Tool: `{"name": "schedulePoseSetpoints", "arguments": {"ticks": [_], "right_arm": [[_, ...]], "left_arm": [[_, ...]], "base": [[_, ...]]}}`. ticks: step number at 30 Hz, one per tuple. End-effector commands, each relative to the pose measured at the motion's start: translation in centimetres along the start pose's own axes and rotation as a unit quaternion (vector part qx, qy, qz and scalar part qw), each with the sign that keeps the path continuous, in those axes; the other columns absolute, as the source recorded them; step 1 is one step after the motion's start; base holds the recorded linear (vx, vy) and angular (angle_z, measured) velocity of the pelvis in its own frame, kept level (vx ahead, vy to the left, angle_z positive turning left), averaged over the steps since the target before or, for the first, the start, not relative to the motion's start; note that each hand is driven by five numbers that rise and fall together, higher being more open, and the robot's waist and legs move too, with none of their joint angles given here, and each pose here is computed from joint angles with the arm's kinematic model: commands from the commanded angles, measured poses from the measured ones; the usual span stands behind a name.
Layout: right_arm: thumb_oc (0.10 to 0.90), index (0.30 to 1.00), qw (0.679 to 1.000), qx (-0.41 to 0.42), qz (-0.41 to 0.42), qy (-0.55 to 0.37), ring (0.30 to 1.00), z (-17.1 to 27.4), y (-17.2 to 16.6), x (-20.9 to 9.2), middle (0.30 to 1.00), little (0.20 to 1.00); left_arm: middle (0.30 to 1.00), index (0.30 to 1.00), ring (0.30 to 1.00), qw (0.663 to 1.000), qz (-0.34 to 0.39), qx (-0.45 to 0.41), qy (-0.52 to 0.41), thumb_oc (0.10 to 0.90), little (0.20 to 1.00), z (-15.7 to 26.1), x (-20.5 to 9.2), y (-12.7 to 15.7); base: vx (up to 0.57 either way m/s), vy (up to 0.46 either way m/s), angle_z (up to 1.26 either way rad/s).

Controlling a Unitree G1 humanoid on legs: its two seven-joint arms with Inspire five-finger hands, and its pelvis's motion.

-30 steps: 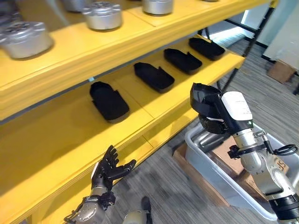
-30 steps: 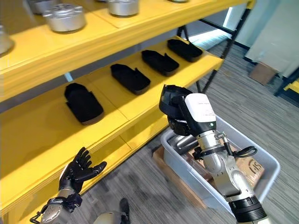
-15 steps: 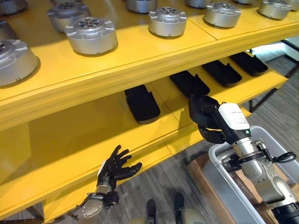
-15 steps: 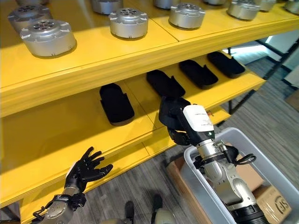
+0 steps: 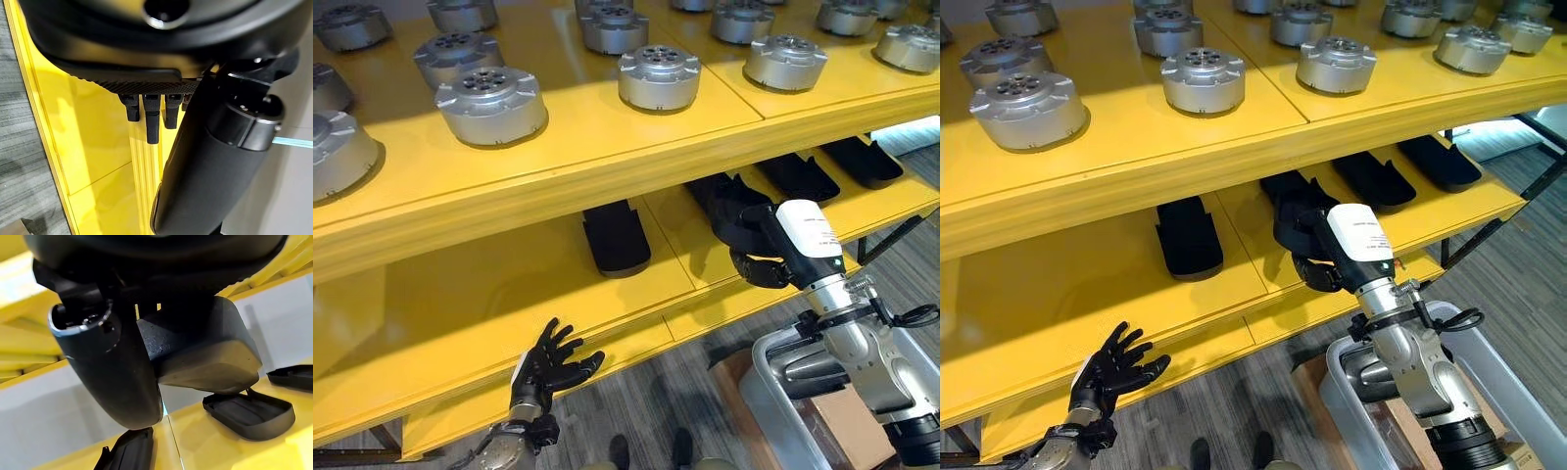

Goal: Move parts from the plastic box to the shelf.

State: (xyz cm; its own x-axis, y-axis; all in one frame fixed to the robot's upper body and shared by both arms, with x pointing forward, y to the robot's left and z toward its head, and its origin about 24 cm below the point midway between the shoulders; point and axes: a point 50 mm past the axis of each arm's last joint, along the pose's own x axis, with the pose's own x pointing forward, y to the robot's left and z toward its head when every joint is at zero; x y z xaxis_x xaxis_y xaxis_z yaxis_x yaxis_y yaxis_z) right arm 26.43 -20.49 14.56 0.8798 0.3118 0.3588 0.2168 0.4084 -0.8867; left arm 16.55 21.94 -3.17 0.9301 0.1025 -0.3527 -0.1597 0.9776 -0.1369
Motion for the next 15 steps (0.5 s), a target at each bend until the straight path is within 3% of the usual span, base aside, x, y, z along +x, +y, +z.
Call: {"name": "schedulePoseSetpoints", "arguments": {"ticks": [1, 8, 15], "right_arm": [[0.400, 0.300, 0.978, -0.028, -0.161, -0.130, 0.300, 3.6, -7.1, 3.1, 0.300, 0.300], [0.400, 0.300, 0.963, -0.052, -0.200, -0.171, 0.300, 5.0, -9.1, 4.1, 0.300, 0.300], [0.400, 0.300, 0.956, -0.083, -0.216, -0.180, 0.300, 5.0, -10.7, 4.5, 0.300, 0.300]], "left_arm": [[1.000, 1.000, 1.000, 0.989, -0.045, -0.013, -0.138, 0.900, 1.000, 5.5, 1.7, -2.1], [1.000, 1.000, 1.000, 0.988, -0.052, -0.010, -0.148, 0.900, 1.000, 6.3, 2.1, -2.3], [1.000, 1.000, 1.000, 0.985, -0.080, -0.012, -0.154, 0.900, 1.000, 7.0, 2.6, -3.3]], "base": [[-0.05, -0.092, 0.14], [-0.08, -0.055, 0.32], [0.03, 0.197, 0.38]]}}
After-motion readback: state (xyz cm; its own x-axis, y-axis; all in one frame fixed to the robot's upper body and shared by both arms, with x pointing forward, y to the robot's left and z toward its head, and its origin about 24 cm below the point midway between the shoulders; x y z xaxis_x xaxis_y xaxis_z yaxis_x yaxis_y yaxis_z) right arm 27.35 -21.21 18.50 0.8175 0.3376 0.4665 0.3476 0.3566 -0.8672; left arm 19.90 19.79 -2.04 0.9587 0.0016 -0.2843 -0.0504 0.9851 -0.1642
